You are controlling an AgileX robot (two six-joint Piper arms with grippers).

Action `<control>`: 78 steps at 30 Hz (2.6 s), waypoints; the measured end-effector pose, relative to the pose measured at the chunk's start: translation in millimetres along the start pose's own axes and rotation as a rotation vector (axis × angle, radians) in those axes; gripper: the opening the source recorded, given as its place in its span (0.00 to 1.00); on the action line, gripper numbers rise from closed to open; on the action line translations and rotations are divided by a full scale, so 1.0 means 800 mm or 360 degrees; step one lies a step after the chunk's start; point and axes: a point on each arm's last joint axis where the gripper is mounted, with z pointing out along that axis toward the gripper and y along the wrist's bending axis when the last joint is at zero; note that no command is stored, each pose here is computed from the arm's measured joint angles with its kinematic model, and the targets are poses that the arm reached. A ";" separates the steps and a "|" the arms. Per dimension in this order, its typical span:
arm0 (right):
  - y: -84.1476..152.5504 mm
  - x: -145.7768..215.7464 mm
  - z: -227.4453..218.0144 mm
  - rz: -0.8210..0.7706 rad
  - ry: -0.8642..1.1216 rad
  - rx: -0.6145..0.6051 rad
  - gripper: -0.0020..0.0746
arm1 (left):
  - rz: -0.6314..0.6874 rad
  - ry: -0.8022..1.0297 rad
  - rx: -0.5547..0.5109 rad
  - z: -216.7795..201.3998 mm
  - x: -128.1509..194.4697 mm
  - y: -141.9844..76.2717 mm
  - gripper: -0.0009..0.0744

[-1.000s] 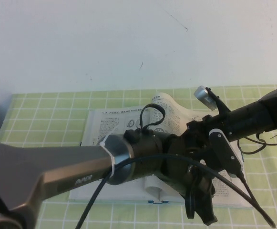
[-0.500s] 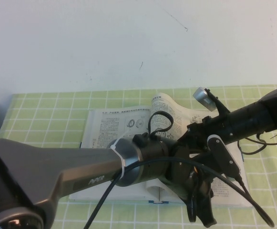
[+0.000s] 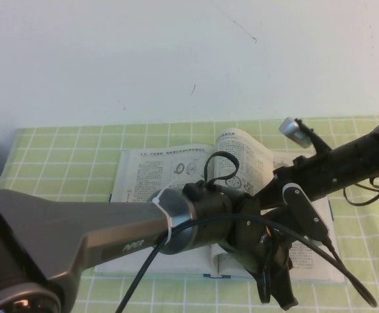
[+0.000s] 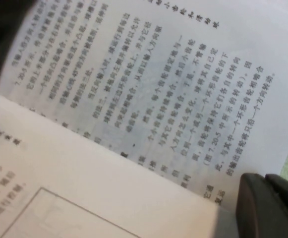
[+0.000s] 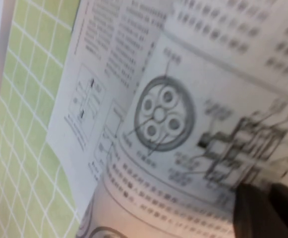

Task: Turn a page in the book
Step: Open the closed book

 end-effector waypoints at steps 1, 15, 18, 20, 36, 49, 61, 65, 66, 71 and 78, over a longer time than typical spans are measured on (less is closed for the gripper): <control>0.000 -0.002 -0.006 -0.0002 -0.0017 0.0004 0.11 | 0.0000 0.0000 0.0000 0.000 0.000 0.000 0.01; -0.028 0.000 -0.043 -0.0020 -0.0021 0.0151 0.04 | 0.0005 0.0003 -0.0002 0.001 0.000 0.000 0.01; -0.032 0.001 -0.044 -0.0030 -0.0003 0.0217 0.03 | 0.0005 0.0003 -0.0002 0.001 0.000 0.000 0.01; -0.035 0.000 -0.044 -0.0023 -0.0012 0.0256 0.03 | 0.0005 0.0003 -0.0002 0.001 0.000 0.000 0.01; -0.046 -0.008 -0.047 0.0016 -0.0128 0.0415 0.03 | -0.0025 0.0003 -0.0002 0.001 0.000 0.000 0.01; -0.052 -0.006 -0.041 0.0065 -0.0103 0.0360 0.03 | -0.0173 -0.0002 -0.0012 0.001 0.000 0.001 0.01; -0.053 -0.004 -0.039 0.0085 -0.0090 0.0347 0.03 | -0.0374 0.0032 -0.0271 -0.009 0.005 0.018 0.01; -0.053 -0.004 -0.039 0.0095 -0.0087 0.0342 0.03 | -0.0448 0.0081 -0.0427 -0.015 0.010 0.031 0.01; -0.052 -0.004 -0.039 0.0098 -0.0085 0.0339 0.03 | -0.0462 0.0084 -0.0475 -0.018 0.011 0.036 0.01; -0.051 -0.002 -0.038 0.0096 -0.0064 0.0318 0.03 | -0.0471 0.0124 -0.0703 -0.041 0.014 0.054 0.01; -0.050 -0.001 -0.038 0.0088 -0.0046 0.0316 0.03 | -0.0546 0.0188 -0.0923 -0.083 0.017 0.067 0.01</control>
